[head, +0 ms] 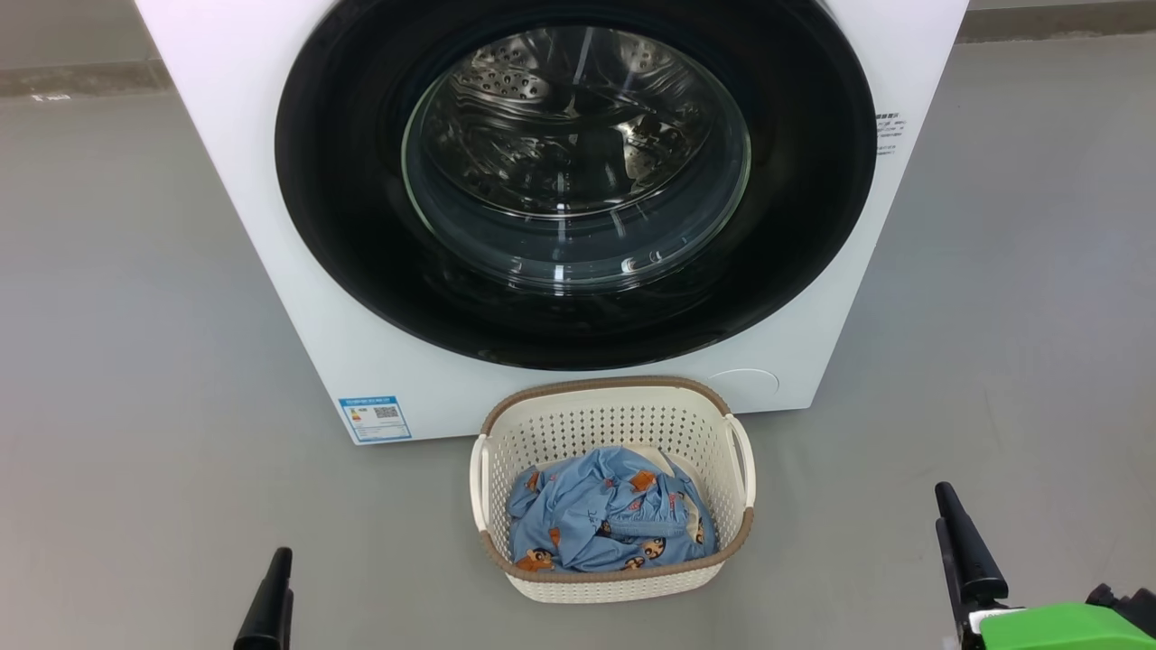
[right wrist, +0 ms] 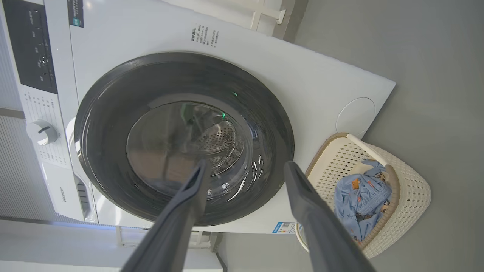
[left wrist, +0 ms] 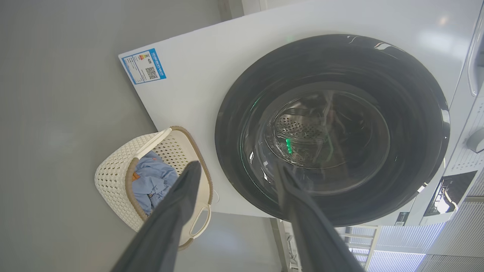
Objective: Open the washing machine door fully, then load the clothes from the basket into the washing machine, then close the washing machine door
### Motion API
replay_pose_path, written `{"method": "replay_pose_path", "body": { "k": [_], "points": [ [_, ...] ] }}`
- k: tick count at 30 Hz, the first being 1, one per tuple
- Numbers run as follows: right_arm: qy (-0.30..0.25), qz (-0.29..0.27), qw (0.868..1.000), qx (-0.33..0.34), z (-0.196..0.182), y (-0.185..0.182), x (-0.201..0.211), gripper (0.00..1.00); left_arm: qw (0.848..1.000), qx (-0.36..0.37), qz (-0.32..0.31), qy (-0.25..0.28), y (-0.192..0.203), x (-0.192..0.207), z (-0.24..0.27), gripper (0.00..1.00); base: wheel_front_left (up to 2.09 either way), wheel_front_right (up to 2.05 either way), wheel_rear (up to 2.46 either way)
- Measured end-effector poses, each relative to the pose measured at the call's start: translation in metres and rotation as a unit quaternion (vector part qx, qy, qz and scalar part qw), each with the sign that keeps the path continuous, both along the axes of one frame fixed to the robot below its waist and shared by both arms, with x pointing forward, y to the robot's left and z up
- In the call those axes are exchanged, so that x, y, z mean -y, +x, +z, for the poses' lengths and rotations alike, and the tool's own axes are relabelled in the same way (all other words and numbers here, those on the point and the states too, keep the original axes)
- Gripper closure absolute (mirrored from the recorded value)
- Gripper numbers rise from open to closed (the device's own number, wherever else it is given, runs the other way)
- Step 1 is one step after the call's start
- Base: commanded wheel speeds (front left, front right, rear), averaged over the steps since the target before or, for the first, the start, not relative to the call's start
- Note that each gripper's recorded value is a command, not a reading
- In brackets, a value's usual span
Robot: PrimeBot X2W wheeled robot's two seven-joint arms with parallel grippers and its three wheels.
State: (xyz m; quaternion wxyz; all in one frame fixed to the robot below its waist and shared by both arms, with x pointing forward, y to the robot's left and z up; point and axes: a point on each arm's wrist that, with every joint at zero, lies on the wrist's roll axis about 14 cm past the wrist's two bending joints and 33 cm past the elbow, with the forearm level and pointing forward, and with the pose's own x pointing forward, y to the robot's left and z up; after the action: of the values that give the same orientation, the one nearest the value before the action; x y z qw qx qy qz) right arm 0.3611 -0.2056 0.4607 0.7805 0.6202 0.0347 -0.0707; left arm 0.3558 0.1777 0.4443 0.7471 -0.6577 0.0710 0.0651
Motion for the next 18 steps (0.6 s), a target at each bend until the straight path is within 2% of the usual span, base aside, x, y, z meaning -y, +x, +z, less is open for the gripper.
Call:
{"method": "replay_pose_path", "body": {
  "k": [9, 18],
  "points": [
    [-0.085, 0.023, 0.996, 0.012, 0.011, 0.003, -0.005, 0.00, 0.998, 0.007, -0.007, 0.058, 0.001, -0.001, 0.004, 0.00, 0.00, 0.00, 0.00],
    [-0.172, 0.041, 0.984, 0.021, 0.018, 0.005, -0.006, 0.00, 0.991, 0.012, -0.028, 0.131, 0.002, 0.004, 0.007, 0.00, 0.00, 0.00, 0.00]
  ]
}}
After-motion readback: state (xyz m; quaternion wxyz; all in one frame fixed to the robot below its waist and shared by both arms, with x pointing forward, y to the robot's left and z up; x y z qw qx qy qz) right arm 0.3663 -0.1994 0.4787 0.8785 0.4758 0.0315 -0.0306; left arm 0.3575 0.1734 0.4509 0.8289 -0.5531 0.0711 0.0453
